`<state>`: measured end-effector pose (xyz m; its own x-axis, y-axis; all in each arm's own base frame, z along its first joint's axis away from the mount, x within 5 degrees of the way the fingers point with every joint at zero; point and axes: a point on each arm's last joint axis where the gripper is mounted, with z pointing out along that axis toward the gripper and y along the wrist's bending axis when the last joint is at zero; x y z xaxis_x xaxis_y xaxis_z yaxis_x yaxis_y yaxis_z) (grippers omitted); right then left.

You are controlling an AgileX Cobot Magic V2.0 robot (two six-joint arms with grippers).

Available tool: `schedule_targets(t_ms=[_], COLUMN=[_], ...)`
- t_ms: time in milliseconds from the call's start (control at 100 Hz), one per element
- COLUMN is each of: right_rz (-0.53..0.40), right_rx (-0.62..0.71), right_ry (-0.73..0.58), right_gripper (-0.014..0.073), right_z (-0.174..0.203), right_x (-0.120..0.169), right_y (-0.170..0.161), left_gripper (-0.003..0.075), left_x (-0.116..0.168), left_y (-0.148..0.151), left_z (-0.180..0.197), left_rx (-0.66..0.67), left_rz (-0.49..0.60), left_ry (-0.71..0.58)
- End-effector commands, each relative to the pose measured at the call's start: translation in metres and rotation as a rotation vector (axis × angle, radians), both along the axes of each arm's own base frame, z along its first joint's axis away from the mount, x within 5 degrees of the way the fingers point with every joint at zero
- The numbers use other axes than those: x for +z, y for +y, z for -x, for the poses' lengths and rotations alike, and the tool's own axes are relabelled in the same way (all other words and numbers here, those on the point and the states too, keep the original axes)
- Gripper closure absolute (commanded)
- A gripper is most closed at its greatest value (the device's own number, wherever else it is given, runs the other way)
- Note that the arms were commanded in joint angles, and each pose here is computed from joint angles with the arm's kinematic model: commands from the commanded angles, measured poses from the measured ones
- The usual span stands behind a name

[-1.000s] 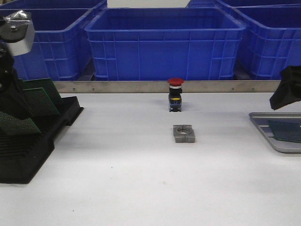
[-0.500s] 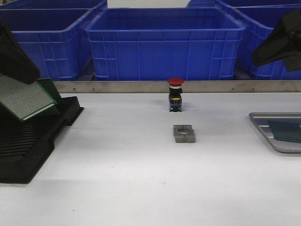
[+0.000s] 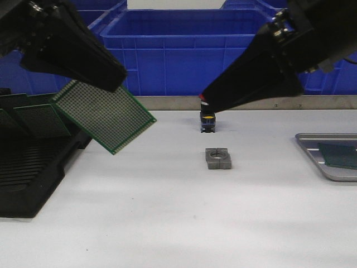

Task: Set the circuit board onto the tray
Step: 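Grasp the second board's lower edge with the right gripper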

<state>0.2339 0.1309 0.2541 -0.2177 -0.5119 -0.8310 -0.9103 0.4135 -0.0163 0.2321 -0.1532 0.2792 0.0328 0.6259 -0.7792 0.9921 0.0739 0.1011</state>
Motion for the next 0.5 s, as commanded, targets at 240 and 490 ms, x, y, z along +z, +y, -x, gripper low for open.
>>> schedule_targets(t_ms=[240, 490], right_rz=[-0.019, -0.043], right_rx=[0.143, 0.163], right_ry=[-0.002, 0.018], right_gripper=[-0.0036, 0.0035], right_z=[0.013, 0.008], right_x=[0.000, -0.010], right_y=[0.036, 0.053], left_gripper=[0.0740, 0.0740], left_x=[0.017, 0.018], left_y=[-0.025, -0.026], left_z=[0.009, 0.010], left_rx=[-0.042, -0.044], left_rz=[0.134, 0.150], left_ry=[0.032, 0.044])
